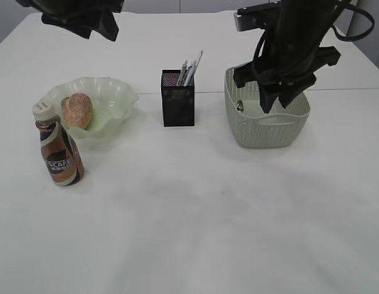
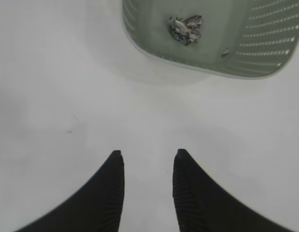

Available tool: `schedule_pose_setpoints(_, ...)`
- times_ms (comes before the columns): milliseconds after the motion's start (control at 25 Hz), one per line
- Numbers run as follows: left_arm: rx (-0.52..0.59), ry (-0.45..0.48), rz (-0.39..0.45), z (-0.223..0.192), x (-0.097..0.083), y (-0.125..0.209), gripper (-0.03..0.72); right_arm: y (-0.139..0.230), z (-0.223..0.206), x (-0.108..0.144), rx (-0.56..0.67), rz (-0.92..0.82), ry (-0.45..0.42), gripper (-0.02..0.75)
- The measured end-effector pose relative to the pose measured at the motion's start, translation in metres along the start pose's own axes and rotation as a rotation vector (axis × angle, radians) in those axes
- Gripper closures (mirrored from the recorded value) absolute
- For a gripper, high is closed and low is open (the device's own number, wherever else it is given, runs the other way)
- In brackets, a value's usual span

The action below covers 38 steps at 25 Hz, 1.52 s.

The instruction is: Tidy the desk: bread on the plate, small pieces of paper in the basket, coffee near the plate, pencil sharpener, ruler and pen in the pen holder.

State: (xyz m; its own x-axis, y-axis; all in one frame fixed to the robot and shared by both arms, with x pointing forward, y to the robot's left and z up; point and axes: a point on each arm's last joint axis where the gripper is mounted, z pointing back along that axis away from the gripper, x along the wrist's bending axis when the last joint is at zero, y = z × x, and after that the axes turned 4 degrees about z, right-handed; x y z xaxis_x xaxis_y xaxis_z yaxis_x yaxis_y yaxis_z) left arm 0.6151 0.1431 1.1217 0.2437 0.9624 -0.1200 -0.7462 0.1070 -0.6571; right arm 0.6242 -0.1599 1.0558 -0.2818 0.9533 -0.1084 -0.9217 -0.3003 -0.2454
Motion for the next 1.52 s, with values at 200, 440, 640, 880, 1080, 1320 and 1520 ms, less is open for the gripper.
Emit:
schedule_pose_setpoints(200, 0.163, -0.025, -0.024, 0.027, 0.001, 0.007, 0.274, 0.004, 0.026, -0.002, -0.058, -0.011, -0.015, 0.454)
schedule_pose_setpoints(440, 0.180, -0.089, -0.053, 0.058, 0.006, -0.002, 0.259, 0.016, 0.073, -0.009, -0.167, -0.026, -0.026, 0.450)
schedule_pose_setpoints(640, 0.122, -0.058, -0.041, 0.091, 0.004, -0.003, 0.282, 0.036, 0.124, -0.016, -0.279, -0.046, -0.037, 0.447)
schedule_pose_setpoints(880, -0.006, -0.010, -0.026, 0.156, 0.003, 0.000, 0.286, 0.079, 0.197, -0.028, -0.460, -0.112, -0.056, 0.290)
schedule_pose_setpoints(1080, -0.151, 0.041, -0.015, 0.228, 0.005, 0.015, 0.286, 0.133, 0.258, -0.039, -0.637, -0.138, -0.073, 0.229)
schedule_pose_setpoints(1320, -0.329, 0.074, -0.014, 0.308, 0.012, 0.048, 0.286, 0.201, 0.313, -0.050, -0.836, -0.156, -0.083, 0.225)
schedule_pose_setpoints(1520, -0.324, 0.098, -0.009, 0.325, 0.019, 0.092, 0.289, 0.245, 0.329, -0.055, -0.924, -0.089, -0.042, 0.225)
